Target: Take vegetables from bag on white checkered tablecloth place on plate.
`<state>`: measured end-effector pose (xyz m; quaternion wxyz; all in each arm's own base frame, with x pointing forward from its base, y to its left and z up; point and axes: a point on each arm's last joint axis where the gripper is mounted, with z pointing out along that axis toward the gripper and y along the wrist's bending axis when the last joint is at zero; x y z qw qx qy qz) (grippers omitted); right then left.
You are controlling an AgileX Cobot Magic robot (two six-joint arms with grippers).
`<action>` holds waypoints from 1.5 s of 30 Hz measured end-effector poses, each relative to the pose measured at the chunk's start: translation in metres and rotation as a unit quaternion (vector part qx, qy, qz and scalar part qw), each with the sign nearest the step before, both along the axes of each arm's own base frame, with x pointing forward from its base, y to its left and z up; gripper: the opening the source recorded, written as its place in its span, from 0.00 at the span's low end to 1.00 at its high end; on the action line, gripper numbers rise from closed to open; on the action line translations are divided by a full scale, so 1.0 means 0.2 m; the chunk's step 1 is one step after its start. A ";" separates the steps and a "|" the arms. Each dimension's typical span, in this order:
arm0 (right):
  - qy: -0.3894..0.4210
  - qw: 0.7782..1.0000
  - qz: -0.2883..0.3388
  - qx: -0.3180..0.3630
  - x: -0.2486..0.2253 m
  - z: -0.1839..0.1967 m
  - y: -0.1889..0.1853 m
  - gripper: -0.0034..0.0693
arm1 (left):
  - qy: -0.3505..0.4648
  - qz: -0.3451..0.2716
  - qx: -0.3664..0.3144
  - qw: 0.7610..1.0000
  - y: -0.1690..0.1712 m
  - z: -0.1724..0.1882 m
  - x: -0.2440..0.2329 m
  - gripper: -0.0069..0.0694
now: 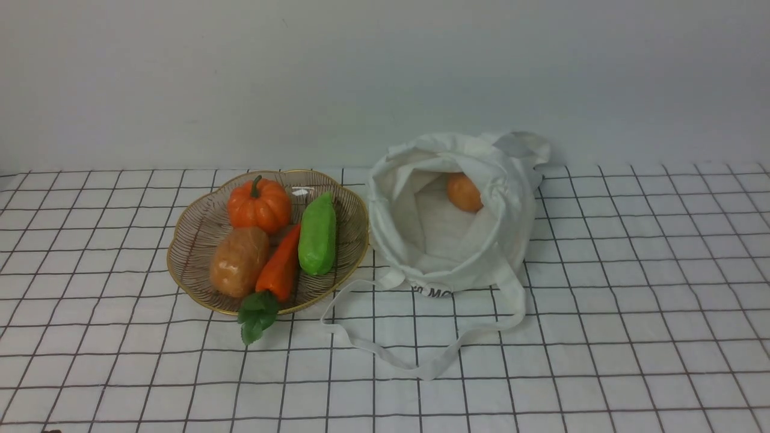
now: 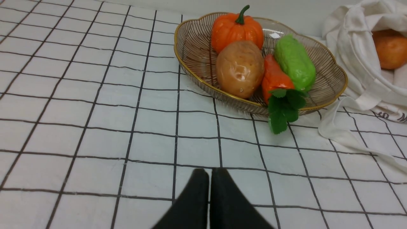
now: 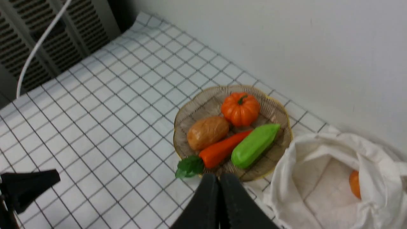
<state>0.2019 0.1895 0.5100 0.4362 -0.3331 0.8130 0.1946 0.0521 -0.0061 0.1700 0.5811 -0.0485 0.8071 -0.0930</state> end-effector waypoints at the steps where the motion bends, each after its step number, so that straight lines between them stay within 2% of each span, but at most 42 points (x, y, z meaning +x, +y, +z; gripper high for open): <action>1: 0.000 1.000 -0.002 0.000 -0.01 -0.04 -0.01 0.03 | 0.000 0.000 0.000 1.000 0.00 0.00 0.00 0.08; 11: -0.054 0.997 -0.012 0.060 -0.04 -0.21 -0.04 0.03 | 0.000 0.000 0.000 1.000 0.00 0.00 0.00 0.08; 31: -0.019 0.999 -0.013 0.030 0.03 -0.32 0.02 0.03 | 0.000 0.000 0.000 1.000 0.00 0.00 0.00 0.08; 41: -0.067 0.997 -0.038 -0.005 0.03 -0.29 -0.04 0.03 | 0.000 0.000 0.000 1.000 0.00 0.00 0.00 0.08; 45: -0.102 0.992 -0.076 0.015 0.00 -0.26 -0.14 0.03 | 0.000 0.000 0.000 1.000 0.00 0.00 0.00 0.08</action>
